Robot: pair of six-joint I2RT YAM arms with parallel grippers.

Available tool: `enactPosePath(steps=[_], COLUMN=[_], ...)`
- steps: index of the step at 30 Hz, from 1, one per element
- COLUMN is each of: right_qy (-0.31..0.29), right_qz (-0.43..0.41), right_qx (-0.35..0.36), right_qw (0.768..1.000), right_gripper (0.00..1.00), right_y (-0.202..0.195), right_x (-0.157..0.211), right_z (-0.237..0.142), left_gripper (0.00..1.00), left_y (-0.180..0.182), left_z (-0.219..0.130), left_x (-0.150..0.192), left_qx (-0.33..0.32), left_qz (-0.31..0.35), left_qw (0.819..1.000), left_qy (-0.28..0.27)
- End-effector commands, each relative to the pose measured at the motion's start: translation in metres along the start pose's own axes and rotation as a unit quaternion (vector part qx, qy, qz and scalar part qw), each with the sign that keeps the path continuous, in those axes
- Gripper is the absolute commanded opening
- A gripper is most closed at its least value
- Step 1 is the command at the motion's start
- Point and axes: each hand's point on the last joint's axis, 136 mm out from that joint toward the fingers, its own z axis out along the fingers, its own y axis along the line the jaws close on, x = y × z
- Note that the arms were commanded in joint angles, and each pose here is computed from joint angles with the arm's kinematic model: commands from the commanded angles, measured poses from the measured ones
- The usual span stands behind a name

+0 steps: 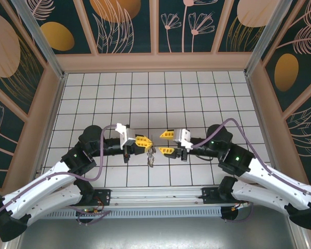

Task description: Put the keys on the keyring

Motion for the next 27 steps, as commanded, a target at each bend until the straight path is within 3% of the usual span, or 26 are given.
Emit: enactPosePath(steps=[1,6,22,25,27], right_qy=[-0.012,-0.015,-0.012,-0.009,-0.011], right_qz=[0.012,0.015,0.026,0.024,0.019], right_qx=[-0.010,-0.024,-0.050,-0.054,-0.056], right_qw=[1.000,1.000,0.998,0.998,0.998], right_gripper=[0.39,0.36,0.14,0.02,0.00], right_y=[0.001,0.003,0.008,0.009,0.009], right_x=[0.001,0.001,0.003,0.004,0.001], right_z=[0.011,0.016,0.026,0.027,0.025], left_gripper=[0.00,0.00,0.00,0.00,0.00], left_y=[-0.008,-0.012,-0.016,-0.016,-0.015], left_z=[-0.002,-0.005,-0.007,-0.008,-0.008], left_x=[-0.020,-0.026,-0.031,-0.033,-0.033], left_qx=[0.019,0.024,0.031,0.031,0.030], left_qz=[0.020,0.024,0.027,0.026,0.024], left_qw=[0.999,0.998,0.997,0.997,0.997], left_qy=[-0.037,-0.050,-0.061,-0.063,-0.060])
